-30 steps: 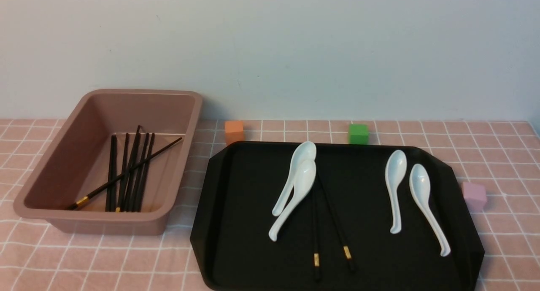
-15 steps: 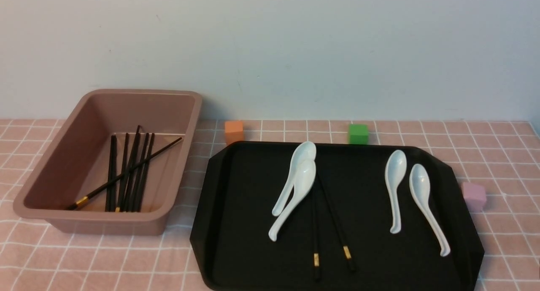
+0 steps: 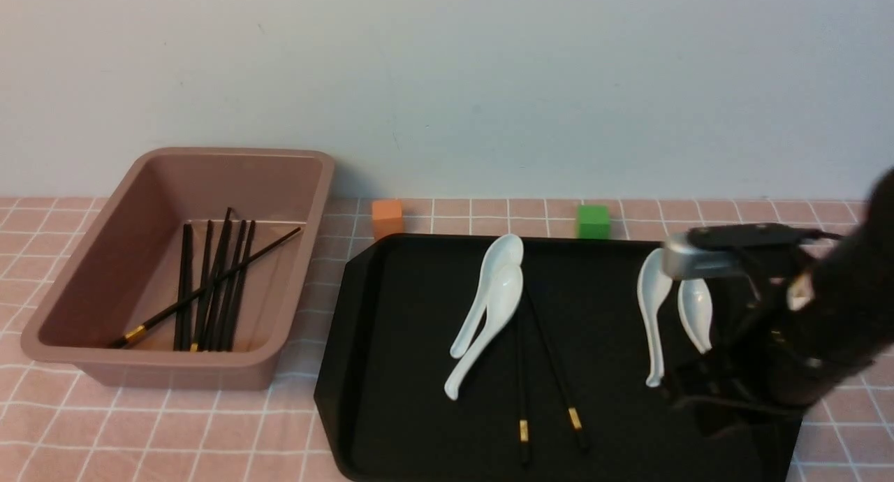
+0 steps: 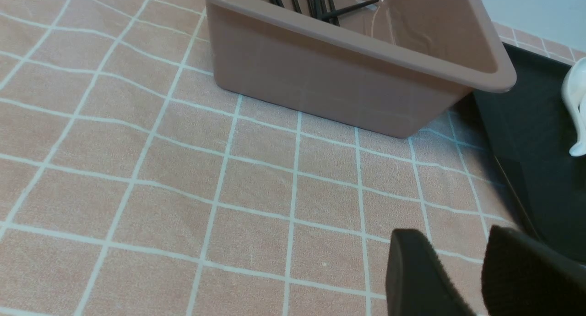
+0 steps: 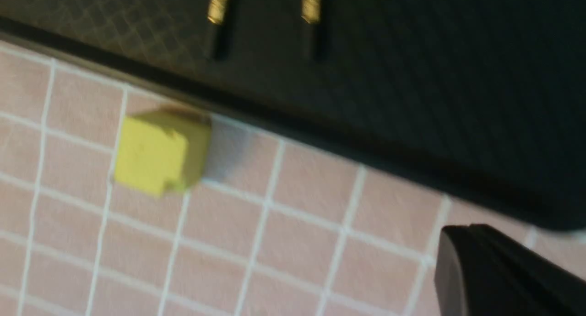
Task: On pink tablecloth take chopsticks from black tray and put them in box.
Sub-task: 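Move the gripper over the chopsticks on the black tray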
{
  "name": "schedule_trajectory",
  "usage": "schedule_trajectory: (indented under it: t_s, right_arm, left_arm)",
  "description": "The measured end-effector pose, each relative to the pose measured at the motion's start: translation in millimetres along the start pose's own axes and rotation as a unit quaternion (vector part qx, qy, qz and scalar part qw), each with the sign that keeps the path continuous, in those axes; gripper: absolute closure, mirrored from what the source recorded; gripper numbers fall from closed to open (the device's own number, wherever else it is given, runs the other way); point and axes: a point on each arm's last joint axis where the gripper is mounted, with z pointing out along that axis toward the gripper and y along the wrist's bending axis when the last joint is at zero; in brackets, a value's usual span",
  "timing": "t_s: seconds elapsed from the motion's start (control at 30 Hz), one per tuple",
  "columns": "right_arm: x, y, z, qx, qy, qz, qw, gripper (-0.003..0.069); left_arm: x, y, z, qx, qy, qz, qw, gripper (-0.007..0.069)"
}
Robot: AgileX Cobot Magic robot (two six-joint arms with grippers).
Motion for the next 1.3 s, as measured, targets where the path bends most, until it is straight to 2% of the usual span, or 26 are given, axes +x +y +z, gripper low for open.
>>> schedule_trajectory:
  t_s: [0.17,0.27,0.37,0.5,0.57,0.6,0.7,1.0,1.3]
  right_arm:
    - [-30.5,32.4,29.6,0.045,0.000,-0.020,0.999,0.0624]
    - [-49.3,42.0,50.0,0.059,-0.004,-0.018,0.998,0.0557]
    - [-59.8,45.5,62.3,0.054,-0.013,-0.011,0.998,0.0447]
    - [-67.1,49.6,74.7,0.037,-0.024,-0.001,0.999,0.0231]
    - [-69.7,51.2,83.8,0.027,-0.031,0.006,0.999,0.0088]
    - [-70.5,51.6,87.7,0.024,-0.032,0.008,0.999,0.0041]
    - [-71.9,51.8,96.2,0.021,-0.034,0.010,0.999,-0.0010]
    - [-70.1,54.2,114.7,0.029,-0.021,0.003,0.999,0.0001]
    - [-85.1,57.2,132.4,0.051,-0.019,-0.011,0.998,0.0015]
  left_arm:
    - [0.0,0.0,0.0,0.000,0.000,0.000,1.000,0.0386]
    - [0.0,0.0,0.0,0.000,0.000,0.000,1.000,0.0386]
    - [0.0,0.0,0.0,0.000,0.000,0.000,1.000,0.0386]
    - [0.0,0.0,0.0,0.000,0.000,0.000,1.000,0.0386]
    - [0.0,0.0,0.0,0.000,0.000,0.000,1.000,0.0386]
    - [0.0,0.0,0.0,0.000,0.000,0.000,1.000,0.0386]
    - [0.0,0.0,0.0,0.000,0.000,0.000,1.000,0.0386]
    - [0.0,0.0,0.0,0.000,0.000,0.000,1.000,0.0386]
    - [0.0,0.0,0.0,0.000,0.000,0.000,1.000,0.0386]
